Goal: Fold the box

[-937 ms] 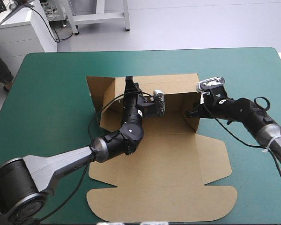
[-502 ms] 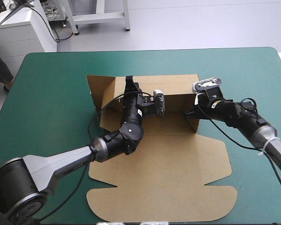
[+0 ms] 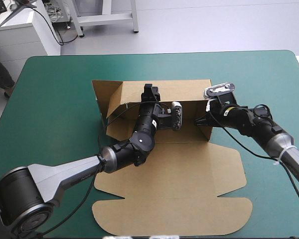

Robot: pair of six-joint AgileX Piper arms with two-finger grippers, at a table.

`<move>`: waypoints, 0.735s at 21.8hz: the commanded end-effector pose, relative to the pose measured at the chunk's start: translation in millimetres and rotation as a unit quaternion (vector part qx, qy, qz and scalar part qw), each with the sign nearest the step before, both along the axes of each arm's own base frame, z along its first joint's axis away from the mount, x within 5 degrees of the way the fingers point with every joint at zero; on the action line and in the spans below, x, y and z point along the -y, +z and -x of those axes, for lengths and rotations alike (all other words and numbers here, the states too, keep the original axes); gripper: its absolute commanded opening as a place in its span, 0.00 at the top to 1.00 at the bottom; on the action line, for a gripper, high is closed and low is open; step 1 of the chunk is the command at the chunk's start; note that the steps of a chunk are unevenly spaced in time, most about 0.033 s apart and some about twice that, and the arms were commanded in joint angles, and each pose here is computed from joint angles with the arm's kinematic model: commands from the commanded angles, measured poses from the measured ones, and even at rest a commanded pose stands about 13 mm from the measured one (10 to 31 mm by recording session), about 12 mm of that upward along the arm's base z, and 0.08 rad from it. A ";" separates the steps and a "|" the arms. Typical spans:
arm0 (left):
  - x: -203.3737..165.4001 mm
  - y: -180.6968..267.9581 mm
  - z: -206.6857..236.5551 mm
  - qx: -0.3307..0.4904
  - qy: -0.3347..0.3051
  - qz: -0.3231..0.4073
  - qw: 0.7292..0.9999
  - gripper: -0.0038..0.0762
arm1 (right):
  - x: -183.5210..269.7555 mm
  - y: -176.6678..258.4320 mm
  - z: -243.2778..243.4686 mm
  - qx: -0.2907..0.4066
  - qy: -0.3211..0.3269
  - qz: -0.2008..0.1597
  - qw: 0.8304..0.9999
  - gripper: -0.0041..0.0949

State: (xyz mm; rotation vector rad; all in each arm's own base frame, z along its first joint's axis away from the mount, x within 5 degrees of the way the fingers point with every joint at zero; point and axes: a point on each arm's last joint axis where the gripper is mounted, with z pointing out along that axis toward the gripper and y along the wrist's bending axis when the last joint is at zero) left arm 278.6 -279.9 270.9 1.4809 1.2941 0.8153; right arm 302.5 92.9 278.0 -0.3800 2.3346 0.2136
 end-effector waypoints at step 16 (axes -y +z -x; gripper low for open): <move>-40.0 168.4 106.7 0.126 -0.030 0.262 0.956 0.95 | -1.8 86.1 1.0 -0.112 0.000 0.042 0.993 0.95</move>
